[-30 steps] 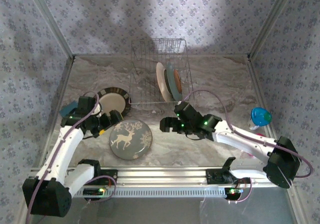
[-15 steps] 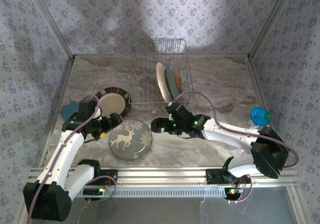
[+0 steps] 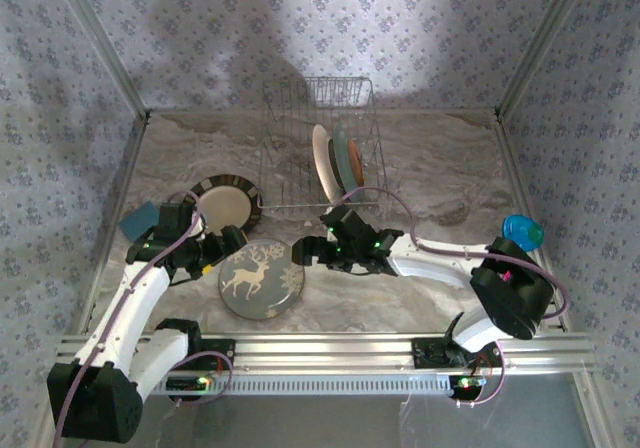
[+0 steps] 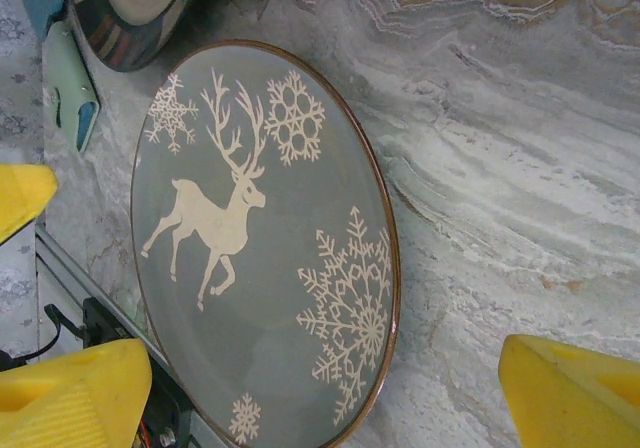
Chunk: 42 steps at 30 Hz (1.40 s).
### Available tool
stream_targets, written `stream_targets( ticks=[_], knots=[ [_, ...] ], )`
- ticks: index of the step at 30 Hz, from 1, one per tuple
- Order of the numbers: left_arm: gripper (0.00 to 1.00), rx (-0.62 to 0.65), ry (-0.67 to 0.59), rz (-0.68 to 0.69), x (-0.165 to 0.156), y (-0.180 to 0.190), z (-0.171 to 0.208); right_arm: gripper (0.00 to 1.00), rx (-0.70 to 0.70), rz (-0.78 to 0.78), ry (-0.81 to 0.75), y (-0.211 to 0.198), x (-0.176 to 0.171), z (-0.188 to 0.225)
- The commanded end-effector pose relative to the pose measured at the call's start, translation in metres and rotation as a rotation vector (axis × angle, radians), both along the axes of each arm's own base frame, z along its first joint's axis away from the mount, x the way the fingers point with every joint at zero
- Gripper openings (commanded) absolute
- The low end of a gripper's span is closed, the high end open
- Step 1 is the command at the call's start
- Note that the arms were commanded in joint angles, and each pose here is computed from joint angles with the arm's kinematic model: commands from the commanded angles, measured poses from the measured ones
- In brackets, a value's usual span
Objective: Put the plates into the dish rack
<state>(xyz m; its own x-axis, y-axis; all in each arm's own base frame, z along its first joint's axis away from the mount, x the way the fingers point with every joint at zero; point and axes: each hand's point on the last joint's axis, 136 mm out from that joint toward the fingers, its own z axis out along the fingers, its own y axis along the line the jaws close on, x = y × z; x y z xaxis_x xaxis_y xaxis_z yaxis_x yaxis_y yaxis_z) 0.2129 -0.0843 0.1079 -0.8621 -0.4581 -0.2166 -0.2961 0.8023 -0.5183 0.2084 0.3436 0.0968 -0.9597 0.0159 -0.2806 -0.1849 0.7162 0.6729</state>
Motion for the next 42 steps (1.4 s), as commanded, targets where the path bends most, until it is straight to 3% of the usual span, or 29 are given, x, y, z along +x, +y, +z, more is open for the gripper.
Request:
stream_targets(
  ticks=[1, 12, 36, 42],
  knots=[
    [0.99, -0.027, -0.005, -0.015, 0.000, -0.007, 0.001, 0.92, 0.048, -0.001, -0.009, 0.011, 0.003, 0.012],
    [0.99, -0.024, 0.002, -0.026, -0.002, -0.011, -0.005, 0.91, 0.064, -0.008, 0.011, 0.019, 0.001, 0.000],
    [0.99, 0.185, 0.016, 0.072, -0.012, 0.020, -0.022, 0.89, 0.074, -0.001, 0.071, 0.039, -0.019, -0.032],
    [0.99, 0.184, 0.026, 0.067, -0.010, 0.018, -0.030, 0.87, 0.085, 0.003, 0.077, 0.044, -0.019, -0.035]
  ],
)
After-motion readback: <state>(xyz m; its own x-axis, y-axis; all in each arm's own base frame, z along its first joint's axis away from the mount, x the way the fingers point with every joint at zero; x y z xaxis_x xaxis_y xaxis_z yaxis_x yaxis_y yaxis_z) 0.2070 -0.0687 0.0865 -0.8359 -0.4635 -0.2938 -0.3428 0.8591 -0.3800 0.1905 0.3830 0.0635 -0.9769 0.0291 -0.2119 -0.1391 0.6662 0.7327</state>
